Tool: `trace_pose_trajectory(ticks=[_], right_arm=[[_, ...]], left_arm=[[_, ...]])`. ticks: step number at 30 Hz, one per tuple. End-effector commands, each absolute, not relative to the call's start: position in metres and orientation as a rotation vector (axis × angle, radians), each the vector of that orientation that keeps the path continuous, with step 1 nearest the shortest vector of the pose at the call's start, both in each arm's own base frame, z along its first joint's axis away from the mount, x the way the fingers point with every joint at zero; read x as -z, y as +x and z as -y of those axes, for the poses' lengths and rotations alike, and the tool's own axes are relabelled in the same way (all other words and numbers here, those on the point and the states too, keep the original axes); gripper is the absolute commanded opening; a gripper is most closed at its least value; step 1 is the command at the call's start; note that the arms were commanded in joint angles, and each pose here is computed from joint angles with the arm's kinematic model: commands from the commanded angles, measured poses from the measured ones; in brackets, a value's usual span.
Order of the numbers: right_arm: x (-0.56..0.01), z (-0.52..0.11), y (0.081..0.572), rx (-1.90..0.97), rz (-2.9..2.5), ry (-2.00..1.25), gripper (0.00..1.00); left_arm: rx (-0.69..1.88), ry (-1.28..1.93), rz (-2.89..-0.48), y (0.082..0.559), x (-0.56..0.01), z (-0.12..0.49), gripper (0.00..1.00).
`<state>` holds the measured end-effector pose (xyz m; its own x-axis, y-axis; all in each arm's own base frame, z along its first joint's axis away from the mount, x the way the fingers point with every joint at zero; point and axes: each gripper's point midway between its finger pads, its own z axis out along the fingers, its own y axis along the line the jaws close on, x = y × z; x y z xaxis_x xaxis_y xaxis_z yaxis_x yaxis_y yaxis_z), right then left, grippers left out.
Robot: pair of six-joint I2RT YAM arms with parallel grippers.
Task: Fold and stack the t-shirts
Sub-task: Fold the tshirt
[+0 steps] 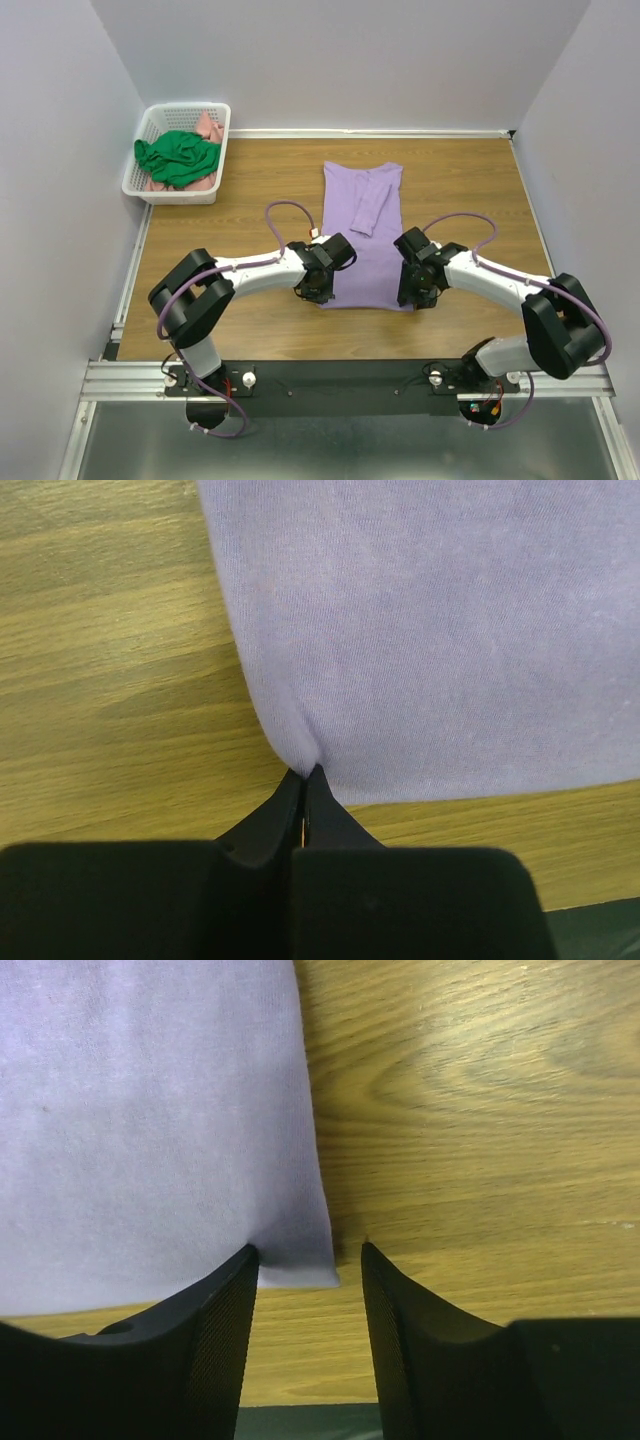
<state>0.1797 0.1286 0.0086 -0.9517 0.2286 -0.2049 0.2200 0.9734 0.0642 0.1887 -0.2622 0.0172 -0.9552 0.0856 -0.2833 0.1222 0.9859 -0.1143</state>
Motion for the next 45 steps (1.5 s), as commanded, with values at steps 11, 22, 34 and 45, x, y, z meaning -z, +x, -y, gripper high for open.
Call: trace_pose_trajectory(ticks=[11,22,34,45], right_arm=[[0.033,-0.104,0.129,0.287,-3.026,0.325,0.17],[-0.004,-0.118,0.098,0.089,-3.184,0.208,0.01],[-0.102,-0.123,0.091,-0.014,-3.233,0.007,0.01],[-0.155,-0.165,0.240,0.083,-2.893,-0.089,0.01]], left_arm=[[0.077,0.226,-2.939,0.163,0.014,0.234,0.00],[0.087,0.340,-3.025,0.109,-0.008,0.204,0.00],[0.468,0.436,-3.102,0.053,-0.081,0.211,0.00],[0.394,0.147,-2.810,0.209,-0.126,0.198,0.00]])
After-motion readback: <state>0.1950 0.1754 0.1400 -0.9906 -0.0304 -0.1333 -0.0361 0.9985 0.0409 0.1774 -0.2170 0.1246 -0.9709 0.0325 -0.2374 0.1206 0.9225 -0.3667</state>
